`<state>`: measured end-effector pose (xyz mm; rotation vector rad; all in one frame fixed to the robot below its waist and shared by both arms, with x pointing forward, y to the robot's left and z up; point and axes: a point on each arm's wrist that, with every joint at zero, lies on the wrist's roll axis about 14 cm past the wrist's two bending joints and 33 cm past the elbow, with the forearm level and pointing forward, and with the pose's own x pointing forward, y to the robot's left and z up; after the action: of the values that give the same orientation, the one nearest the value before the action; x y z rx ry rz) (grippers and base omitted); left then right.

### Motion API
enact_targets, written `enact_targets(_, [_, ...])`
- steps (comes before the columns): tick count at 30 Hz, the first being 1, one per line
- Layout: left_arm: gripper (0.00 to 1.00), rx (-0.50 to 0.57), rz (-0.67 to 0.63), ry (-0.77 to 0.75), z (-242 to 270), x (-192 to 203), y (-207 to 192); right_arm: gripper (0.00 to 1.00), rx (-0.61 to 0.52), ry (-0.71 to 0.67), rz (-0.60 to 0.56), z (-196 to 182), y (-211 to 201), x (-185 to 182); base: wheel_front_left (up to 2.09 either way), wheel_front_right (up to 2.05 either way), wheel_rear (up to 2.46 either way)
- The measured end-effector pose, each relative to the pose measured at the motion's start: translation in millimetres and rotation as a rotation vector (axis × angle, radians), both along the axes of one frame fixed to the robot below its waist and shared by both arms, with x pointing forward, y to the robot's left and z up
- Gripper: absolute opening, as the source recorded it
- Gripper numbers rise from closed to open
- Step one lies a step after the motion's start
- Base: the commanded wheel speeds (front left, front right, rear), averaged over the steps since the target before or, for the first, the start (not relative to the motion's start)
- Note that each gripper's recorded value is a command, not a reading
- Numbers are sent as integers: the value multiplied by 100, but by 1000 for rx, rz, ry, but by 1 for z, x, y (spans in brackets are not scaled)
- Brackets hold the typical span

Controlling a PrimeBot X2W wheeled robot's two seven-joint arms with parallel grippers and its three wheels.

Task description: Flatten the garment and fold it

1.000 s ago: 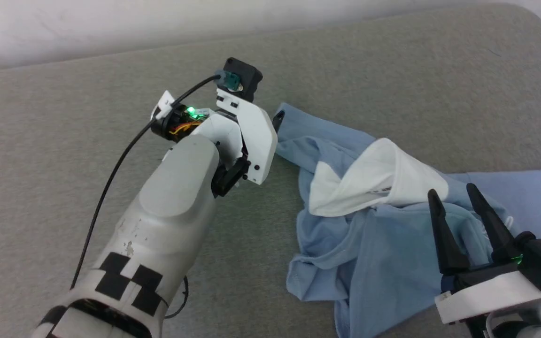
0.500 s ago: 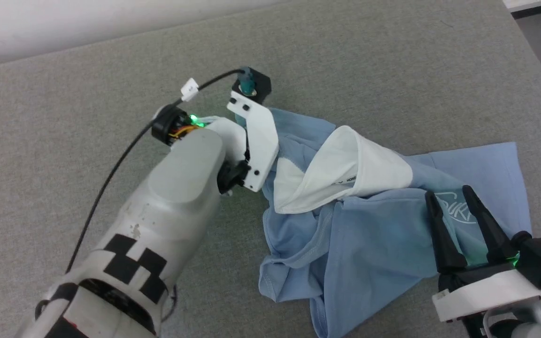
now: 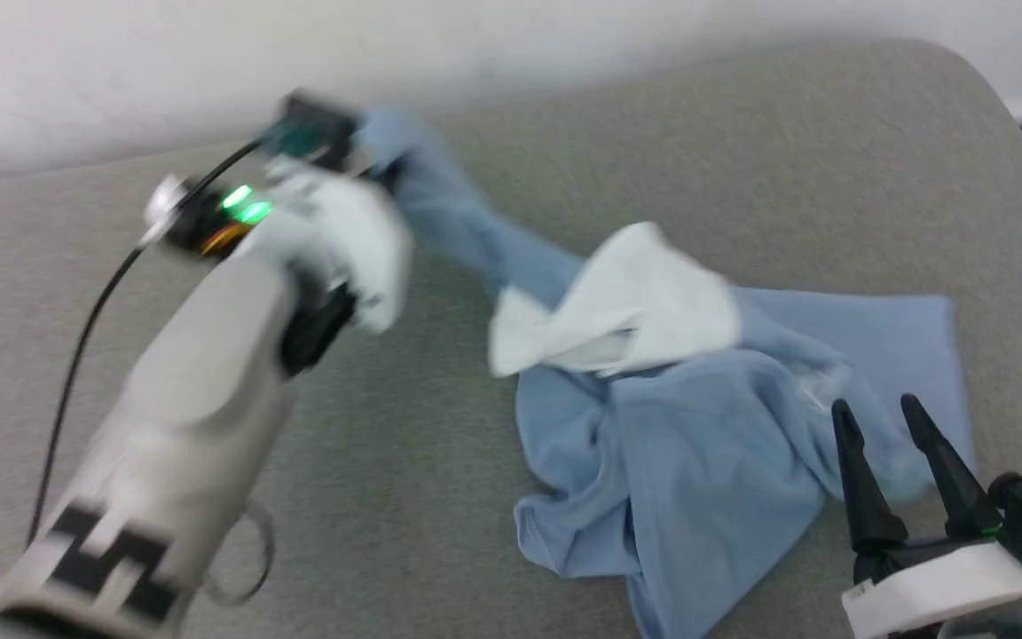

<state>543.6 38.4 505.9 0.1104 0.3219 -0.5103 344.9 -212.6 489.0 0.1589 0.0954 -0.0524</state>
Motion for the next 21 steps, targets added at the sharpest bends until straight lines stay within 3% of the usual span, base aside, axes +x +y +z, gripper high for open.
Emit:
enact_targets(5, [0, -46, 276, -6, -4, -36, 103, 100, 10, -12, 41, 4, 12, -1, 0, 0, 0])
enact_targets(9, [0, -82, 497, 69, -28, -101, 166, 100, 20, -28, 75, 8, 22, 2, 0, 0, 0])
enact_targets(14, [0, -115, 700, 218, -67, -192, 201, 100, 25, -33, 116, 11, 34, 4, 0, 0, 0])
enact_targets(18, [0, -162, 772, 248, -77, -225, 205, 100, 26, -47, 147, 16, 43, 7, 0, 0, 0])
enact_targets(19, [12, -181, 782, 249, -79, -228, 204, 100, 24, -50, 153, 17, 45, 8, 0, 0, 0])
enact_targets(20, [44, -186, 780, 252, -82, -231, 202, 100, 23, -54, 158, 19, 46, 8, 0, 0, 0])
enact_targets(21, [100, -193, 779, 239, -82, -231, 201, 100, 21, -53, 161, 20, 47, 8, 0, 0, 0])
